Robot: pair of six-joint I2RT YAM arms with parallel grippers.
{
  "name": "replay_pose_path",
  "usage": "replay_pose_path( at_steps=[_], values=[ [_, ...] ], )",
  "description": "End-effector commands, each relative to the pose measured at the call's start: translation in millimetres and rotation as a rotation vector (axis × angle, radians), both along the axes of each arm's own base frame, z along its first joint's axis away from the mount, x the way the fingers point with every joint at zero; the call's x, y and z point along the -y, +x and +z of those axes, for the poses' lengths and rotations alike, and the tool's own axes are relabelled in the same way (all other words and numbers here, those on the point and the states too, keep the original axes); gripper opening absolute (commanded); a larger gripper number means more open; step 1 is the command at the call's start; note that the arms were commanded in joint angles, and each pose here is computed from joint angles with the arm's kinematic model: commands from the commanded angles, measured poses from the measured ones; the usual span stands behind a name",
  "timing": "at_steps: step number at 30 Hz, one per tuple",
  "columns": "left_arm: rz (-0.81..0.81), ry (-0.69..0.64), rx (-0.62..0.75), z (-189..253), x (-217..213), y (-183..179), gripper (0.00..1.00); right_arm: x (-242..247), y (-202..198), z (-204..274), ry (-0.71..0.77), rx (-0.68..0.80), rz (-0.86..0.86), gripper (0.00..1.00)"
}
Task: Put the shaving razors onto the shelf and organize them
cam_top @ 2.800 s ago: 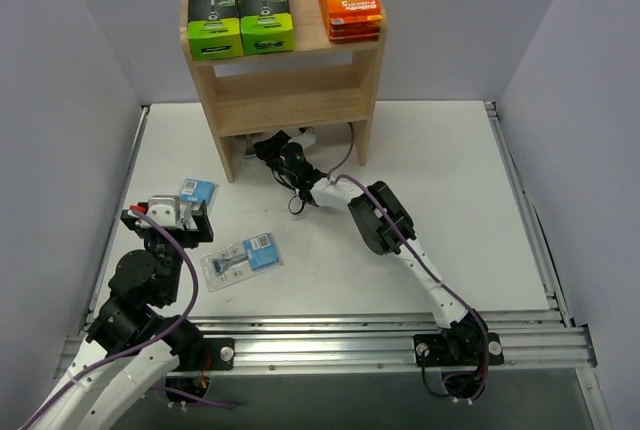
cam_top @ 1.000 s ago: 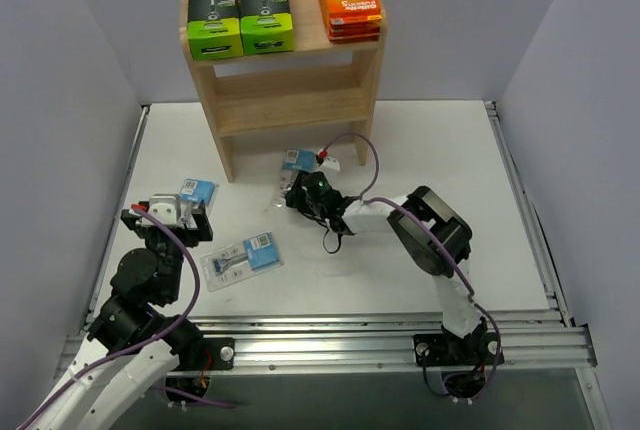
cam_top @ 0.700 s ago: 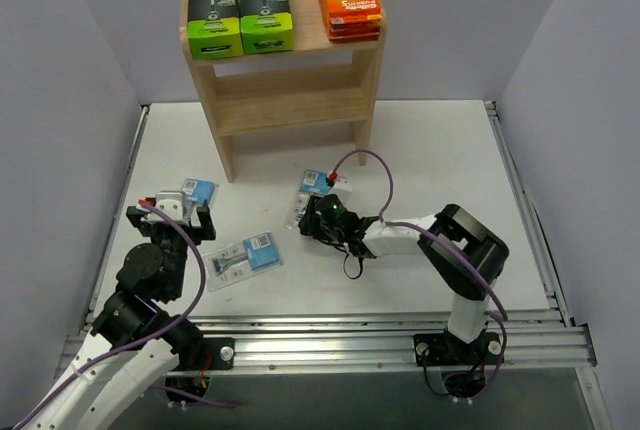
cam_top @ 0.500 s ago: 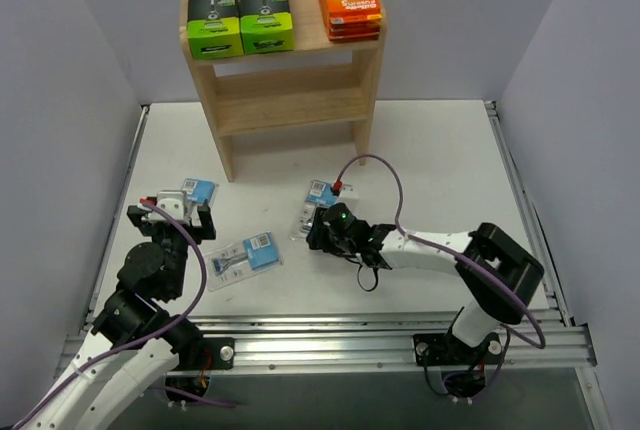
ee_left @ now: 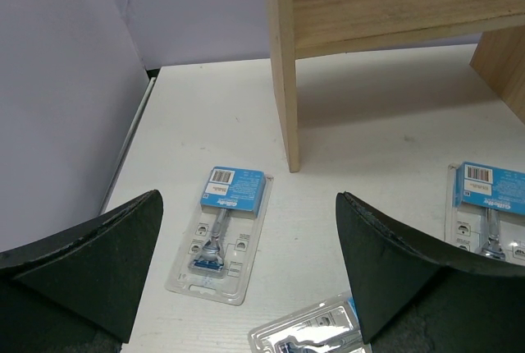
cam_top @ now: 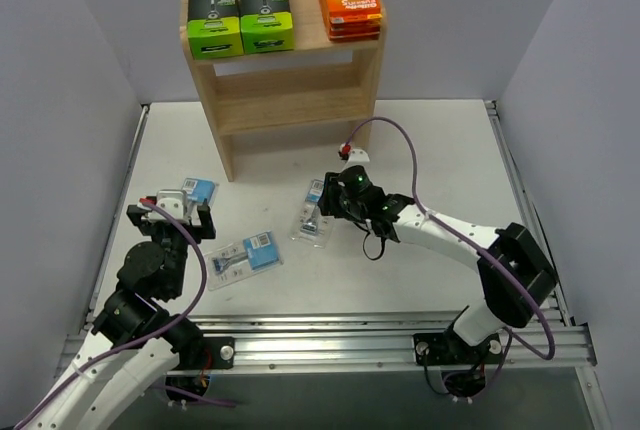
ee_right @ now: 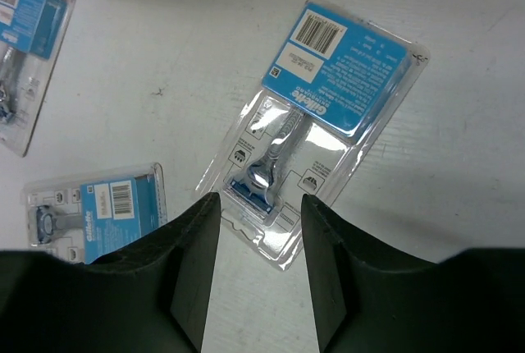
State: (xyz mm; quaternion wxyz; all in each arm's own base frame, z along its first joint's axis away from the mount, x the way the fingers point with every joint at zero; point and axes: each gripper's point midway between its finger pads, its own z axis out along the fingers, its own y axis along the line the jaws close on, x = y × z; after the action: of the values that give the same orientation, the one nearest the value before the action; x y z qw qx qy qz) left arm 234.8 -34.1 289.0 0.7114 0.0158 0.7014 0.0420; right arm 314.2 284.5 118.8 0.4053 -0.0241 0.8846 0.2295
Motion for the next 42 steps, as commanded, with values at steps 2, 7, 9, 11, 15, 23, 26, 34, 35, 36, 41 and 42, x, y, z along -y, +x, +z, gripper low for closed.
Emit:
replay_pose_path(
  at_steps=[2,7,9,11,15,23,26,34,35,36,41,42],
  values=[
    [-0.001,-0.027,0.047,14.5,-1.3,-0.4,0.95,-8.6,7.5,-14.8,-0.104,-0.035,0.059,0.39],
    [-0.008,-0.037,0.056,16.6,-1.0,-1.9,0.95,-14.4,16.4,-27.6,-0.127,-0.069,0.008,0.35],
    [-0.016,-0.042,0.059,17.2,-0.1,-2.6,0.95,-15.4,20.8,-35.8,-0.155,-0.079,-0.015,0.35],
    [-0.018,-0.046,0.060,17.1,0.0,-2.9,0.95,-21.8,21.4,-43.5,-0.171,-0.089,-0.016,0.35],
    [-0.037,-0.055,0.062,17.9,3.2,-3.5,0.95,-28.7,23.7,-53.3,-0.211,-0.090,-0.033,0.35],
    [-0.057,-0.067,0.063,18.2,6.6,-4.5,0.95,-29.0,32.1,-80.3,-0.266,-0.125,-0.087,0.35],
    [-0.064,-0.070,0.064,18.6,7.7,-4.8,0.95,-28.3,34.3,-92.4,-0.297,-0.141,-0.095,0.35],
    [-0.070,-0.080,0.069,20.1,8.1,-6.3,0.95,-27.1,34.1,-107.7,-0.345,-0.169,-0.084,0.35],
    [-0.069,-0.080,0.069,20.1,7.9,-6.3,0.95,-29.3,34.4,-109.0,-0.354,-0.170,-0.064,0.33],
    [-0.075,-0.079,0.068,19.8,8.9,-6.3,0.95,-33.5,30.7,-111.2,-0.347,-0.186,-0.029,0.32],
    [-0.075,-0.082,0.071,20.3,8.4,-7.1,0.95,-46.4,16.3,-101.4,-0.358,-0.182,0.158,0.08],
    [-0.076,-0.082,0.071,20.3,8.5,-7.4,0.95,-44.7,10.6,-100.0,-0.394,-0.175,0.221,0.04]
  ],
)
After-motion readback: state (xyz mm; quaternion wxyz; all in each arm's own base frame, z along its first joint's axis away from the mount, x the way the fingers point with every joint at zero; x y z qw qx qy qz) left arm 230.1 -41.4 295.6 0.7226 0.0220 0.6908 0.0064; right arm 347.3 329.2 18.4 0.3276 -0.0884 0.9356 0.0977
